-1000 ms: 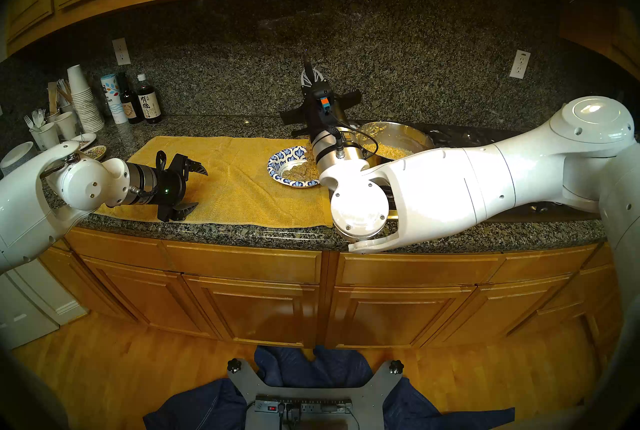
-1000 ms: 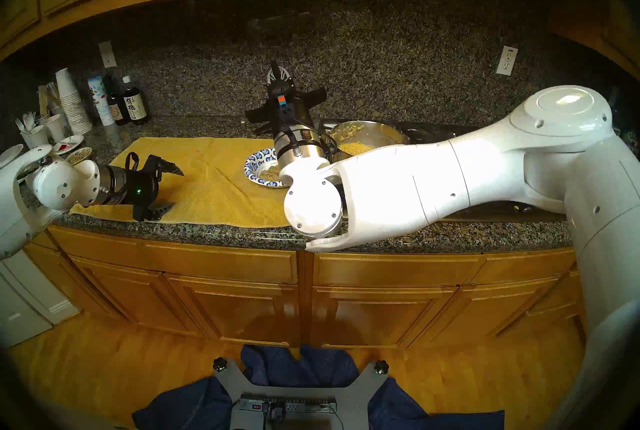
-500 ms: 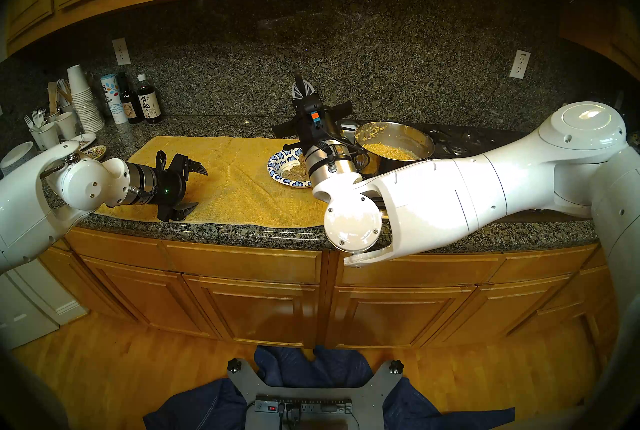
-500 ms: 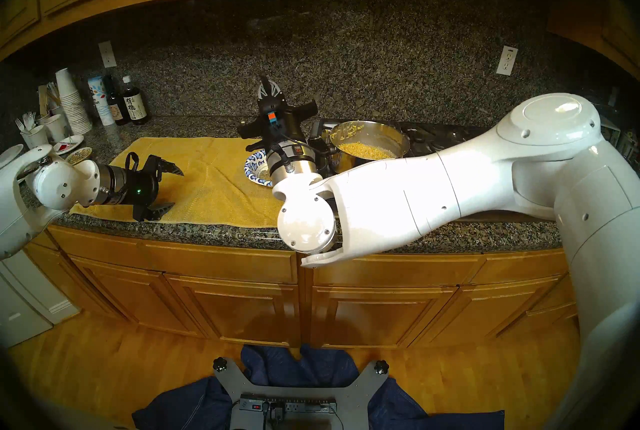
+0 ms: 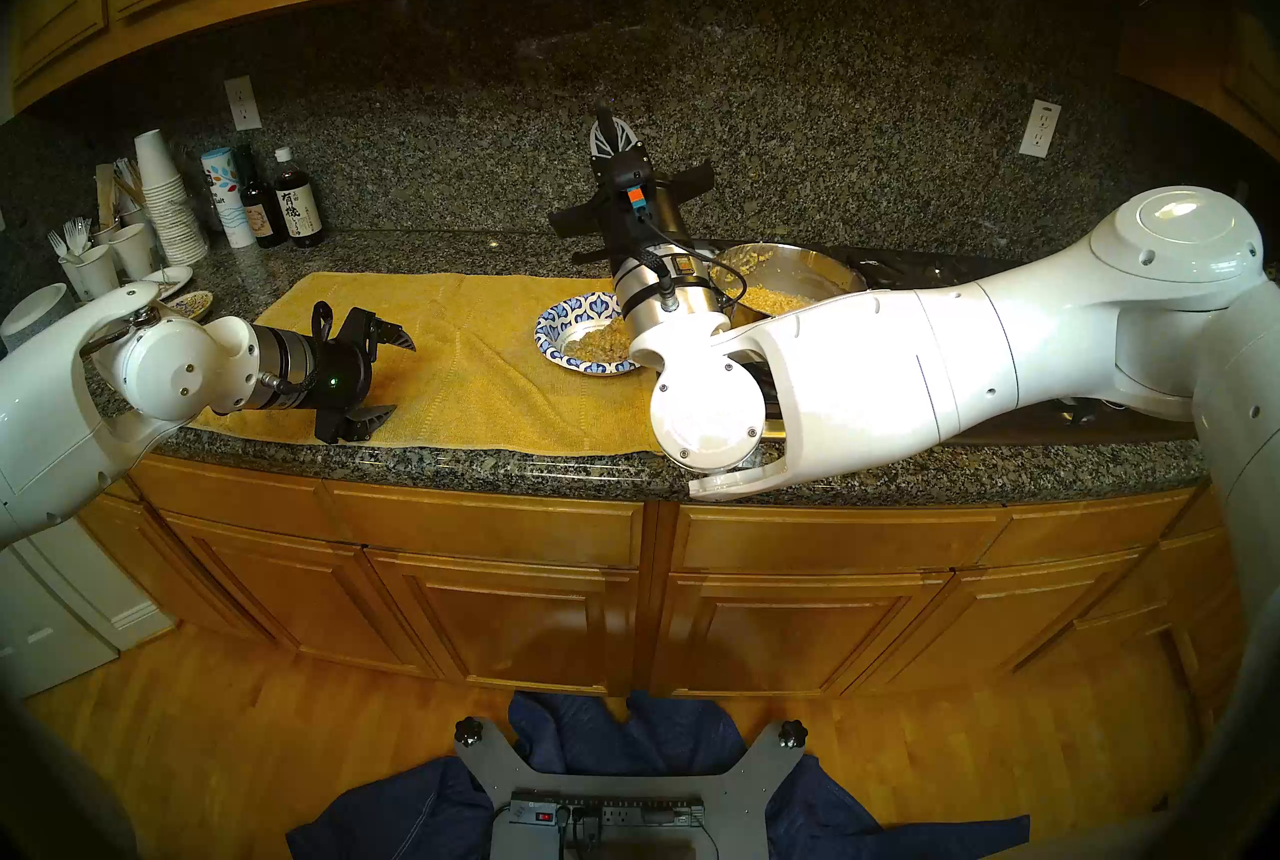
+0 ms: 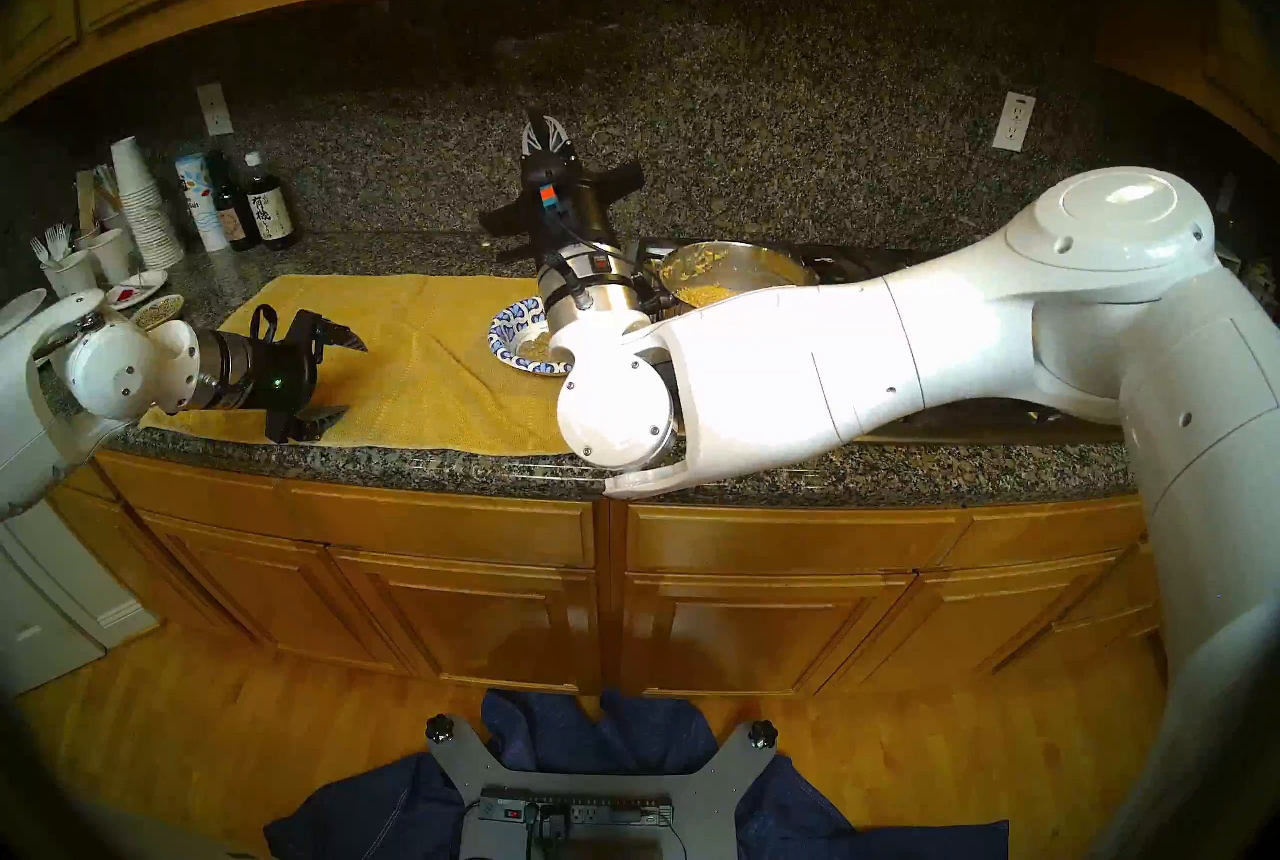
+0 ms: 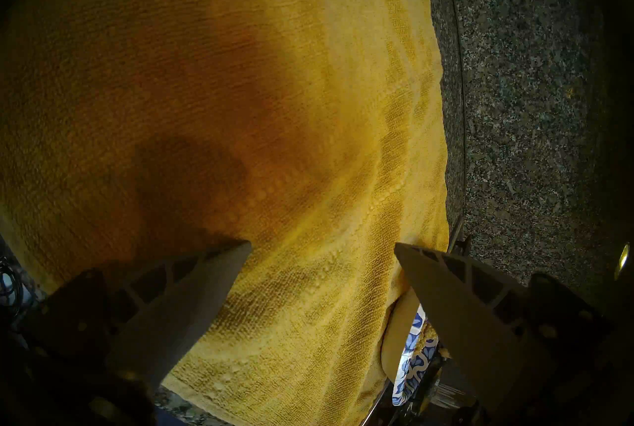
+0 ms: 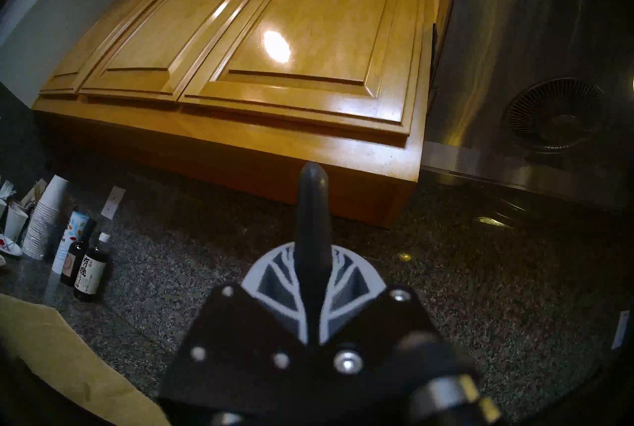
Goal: Scoop oatmeal into bowl
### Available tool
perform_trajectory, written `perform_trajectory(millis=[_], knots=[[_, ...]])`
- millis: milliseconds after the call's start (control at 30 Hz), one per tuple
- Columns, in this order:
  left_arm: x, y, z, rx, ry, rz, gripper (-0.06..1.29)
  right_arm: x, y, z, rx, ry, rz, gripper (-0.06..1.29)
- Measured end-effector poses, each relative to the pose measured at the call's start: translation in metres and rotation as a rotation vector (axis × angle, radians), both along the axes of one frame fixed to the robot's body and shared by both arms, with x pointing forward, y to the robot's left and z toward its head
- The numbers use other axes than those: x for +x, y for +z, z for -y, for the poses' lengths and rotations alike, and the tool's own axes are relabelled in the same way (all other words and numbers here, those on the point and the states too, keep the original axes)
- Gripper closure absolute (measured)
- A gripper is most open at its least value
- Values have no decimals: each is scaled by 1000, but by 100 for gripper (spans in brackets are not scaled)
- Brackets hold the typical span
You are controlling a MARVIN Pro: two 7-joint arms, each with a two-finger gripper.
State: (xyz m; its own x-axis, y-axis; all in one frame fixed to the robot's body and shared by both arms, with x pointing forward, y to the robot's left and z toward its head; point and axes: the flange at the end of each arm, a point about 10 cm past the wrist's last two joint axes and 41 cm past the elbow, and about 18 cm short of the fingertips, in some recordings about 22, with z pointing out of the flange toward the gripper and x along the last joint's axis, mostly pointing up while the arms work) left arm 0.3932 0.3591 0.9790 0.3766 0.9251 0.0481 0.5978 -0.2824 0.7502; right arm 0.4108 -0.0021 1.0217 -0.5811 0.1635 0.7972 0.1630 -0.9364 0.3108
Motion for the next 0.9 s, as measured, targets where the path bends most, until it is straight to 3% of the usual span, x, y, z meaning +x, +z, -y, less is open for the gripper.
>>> perform_trajectory(millis=[367, 500, 667, 900], knots=[[0, 0, 0, 0, 0, 0, 1, -27, -34, -13, -46, 65, -51, 127], [0, 0, 0, 0, 0, 0, 1, -27, -39, -13, -63, 68, -46, 127], [0, 0, 0, 0, 0, 0, 1, -19, -33, -11, -67, 52, -12, 127], [0, 0, 0, 0, 0, 0, 1, -5, -6, -10, -43, 29, 48, 127]])
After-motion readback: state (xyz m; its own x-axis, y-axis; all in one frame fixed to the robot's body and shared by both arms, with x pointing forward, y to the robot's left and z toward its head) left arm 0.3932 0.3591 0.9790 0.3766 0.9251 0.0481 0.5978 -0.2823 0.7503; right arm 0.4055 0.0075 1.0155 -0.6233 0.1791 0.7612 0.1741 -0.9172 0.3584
